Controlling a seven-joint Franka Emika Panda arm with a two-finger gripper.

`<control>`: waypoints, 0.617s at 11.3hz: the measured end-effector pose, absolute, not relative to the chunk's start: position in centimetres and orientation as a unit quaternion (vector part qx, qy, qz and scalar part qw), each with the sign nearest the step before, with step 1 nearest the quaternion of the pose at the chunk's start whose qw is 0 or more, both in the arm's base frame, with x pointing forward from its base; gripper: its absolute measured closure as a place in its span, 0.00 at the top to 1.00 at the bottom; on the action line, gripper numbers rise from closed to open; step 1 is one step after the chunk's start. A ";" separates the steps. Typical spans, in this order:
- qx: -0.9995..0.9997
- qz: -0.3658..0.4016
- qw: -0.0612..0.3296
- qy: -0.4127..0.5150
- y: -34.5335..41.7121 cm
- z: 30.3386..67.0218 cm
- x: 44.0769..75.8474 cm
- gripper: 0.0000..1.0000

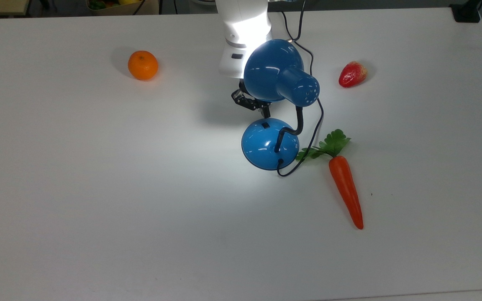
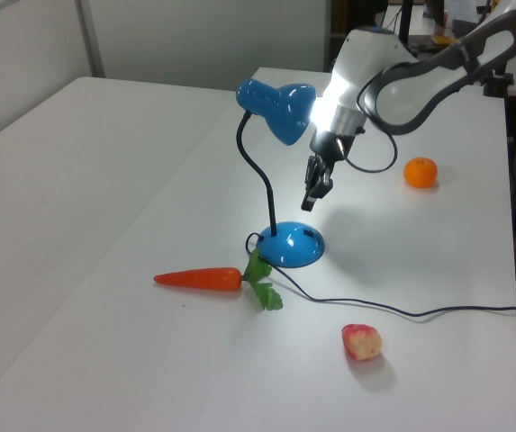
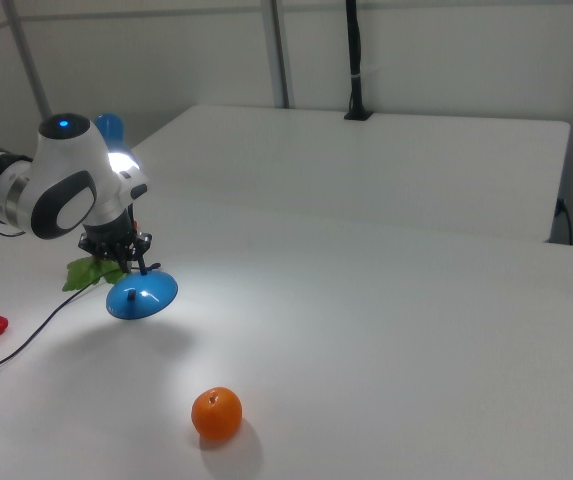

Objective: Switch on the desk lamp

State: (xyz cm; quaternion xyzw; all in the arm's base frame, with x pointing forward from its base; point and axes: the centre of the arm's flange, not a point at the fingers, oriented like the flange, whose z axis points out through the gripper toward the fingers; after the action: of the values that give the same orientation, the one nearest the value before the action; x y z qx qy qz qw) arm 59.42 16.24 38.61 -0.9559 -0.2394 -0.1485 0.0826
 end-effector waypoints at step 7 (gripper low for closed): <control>-0.963 -0.109 0.103 -0.226 13.4 42.4 58.0 0.01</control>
State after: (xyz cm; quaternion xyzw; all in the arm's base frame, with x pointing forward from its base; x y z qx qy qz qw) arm 57.96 13.42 42.44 -0.9626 -0.2255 -0.1092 0.1035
